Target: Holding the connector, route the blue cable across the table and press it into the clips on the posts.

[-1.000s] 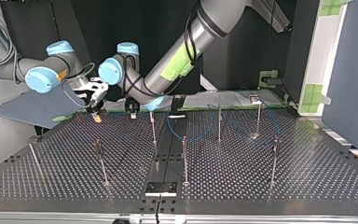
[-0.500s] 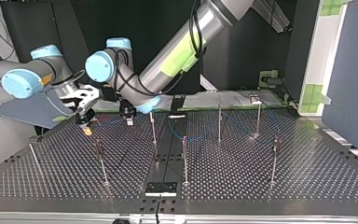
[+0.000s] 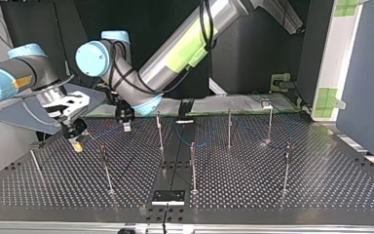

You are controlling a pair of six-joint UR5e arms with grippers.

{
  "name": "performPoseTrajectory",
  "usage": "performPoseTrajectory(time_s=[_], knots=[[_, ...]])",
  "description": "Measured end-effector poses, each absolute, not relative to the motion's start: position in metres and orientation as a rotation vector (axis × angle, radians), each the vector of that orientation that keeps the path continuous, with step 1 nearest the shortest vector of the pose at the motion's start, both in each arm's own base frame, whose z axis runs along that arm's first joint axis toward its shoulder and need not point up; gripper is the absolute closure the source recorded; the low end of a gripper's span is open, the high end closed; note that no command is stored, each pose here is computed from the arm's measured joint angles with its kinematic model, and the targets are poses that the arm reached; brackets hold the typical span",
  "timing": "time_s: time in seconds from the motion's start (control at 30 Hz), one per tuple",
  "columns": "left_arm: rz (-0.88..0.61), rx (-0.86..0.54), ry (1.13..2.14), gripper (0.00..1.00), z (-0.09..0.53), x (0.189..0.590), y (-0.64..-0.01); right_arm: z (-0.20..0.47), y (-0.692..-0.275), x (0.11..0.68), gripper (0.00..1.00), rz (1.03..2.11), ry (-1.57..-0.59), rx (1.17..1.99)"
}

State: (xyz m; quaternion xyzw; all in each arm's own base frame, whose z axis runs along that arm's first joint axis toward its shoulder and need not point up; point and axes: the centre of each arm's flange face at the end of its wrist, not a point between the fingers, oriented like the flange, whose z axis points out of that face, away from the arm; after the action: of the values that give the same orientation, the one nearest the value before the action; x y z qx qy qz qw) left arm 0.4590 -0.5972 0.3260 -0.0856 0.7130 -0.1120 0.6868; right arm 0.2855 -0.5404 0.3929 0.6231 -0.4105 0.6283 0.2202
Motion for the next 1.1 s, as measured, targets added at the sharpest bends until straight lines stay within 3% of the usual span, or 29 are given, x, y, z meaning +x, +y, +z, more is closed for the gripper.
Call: performPoseTrajectory(time_s=[0.67, 1.1], knots=[[-0.31, -0.225, 1.536, 1.0, 0.366, 0.45, -0.596, 0.43, -0.531, 0.285, 1.0, 1.779, -1.085, 1.707], [-0.333, -0.22, 1.473, 1.0, 0.379, 0.466, -0.594, 0.441, -0.529, 0.286, 1.0, 1.799, -1.061, 1.71]])
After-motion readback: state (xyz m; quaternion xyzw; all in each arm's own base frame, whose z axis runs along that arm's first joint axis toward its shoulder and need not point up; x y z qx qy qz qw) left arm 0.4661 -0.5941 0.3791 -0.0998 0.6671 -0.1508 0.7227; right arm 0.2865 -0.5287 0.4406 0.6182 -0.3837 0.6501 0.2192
